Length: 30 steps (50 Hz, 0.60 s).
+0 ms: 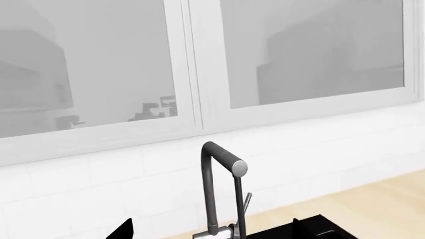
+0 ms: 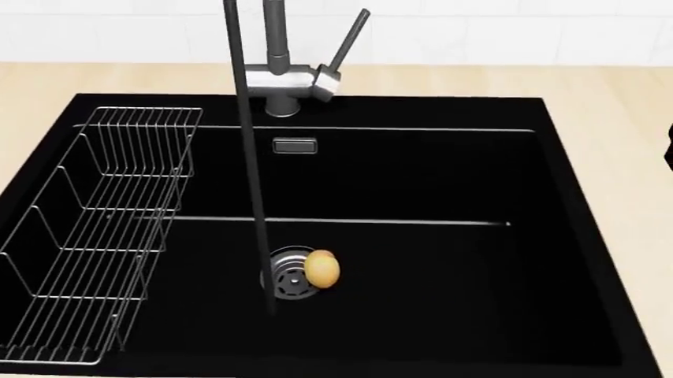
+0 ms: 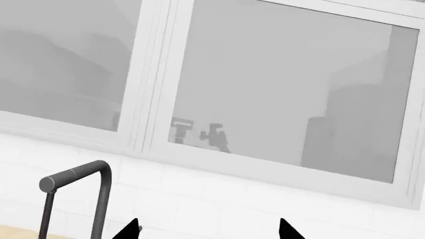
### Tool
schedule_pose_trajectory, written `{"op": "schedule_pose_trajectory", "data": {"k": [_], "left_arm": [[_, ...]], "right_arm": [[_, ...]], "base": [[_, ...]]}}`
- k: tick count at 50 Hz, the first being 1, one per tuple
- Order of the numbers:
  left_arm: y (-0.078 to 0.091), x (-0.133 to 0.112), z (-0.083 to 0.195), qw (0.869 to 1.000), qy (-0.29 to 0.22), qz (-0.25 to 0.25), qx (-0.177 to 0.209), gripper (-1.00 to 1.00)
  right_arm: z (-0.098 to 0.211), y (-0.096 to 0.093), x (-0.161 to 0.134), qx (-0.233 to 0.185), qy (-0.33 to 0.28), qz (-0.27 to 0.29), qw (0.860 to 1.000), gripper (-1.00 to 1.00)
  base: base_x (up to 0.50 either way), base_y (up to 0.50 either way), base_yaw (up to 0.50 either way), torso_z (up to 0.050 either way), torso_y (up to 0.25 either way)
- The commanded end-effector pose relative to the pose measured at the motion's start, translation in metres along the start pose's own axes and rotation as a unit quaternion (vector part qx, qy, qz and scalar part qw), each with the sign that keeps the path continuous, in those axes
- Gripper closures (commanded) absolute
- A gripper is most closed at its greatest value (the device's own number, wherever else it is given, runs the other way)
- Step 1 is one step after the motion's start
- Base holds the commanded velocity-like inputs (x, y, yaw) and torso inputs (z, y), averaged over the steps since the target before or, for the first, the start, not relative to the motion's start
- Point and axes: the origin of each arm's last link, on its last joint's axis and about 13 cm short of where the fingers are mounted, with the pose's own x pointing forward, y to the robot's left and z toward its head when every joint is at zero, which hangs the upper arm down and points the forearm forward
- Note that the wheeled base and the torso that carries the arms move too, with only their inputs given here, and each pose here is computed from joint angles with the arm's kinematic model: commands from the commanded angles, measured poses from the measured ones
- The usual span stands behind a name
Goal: Pick the cucumbers and broccolis from the sink and place them in one bowl. Place the apricot in the other bowl. Then turn off the sink faucet.
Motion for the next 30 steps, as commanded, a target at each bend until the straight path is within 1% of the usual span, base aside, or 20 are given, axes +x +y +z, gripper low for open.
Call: {"op": "schedule_pose_trajectory", "data": {"k": [1,9,30], "left_arm": [[0.001,0.002,0.0042,1.0,-0.015,-0.013,-0.011,-1.0],[0.0014,0.0023,0.0041,1.0,-0.015,-0.012,-0.01,-1.0],[0.0003,0.0037,0.0069,1.0,-0.015,-0.015,-0.009,-1.0]], "right_arm": [[0.0025,0.0014,0.0027,0.007,-0.017,0.004,1.0,-1.0],[0.0032,0.0004,0.002,0.013,-0.02,0.004,1.0,-1.0],[-0.0048,0.0025,0.0038,0.015,-0.009,0.01,1.0,-1.0]], "base": [[0.08,0.0,0.0,0.0,0.0],[0.1,0.0,0.0,0.0,0.0],[0.2,-0.01,0.0,0.0,0.0]]}}
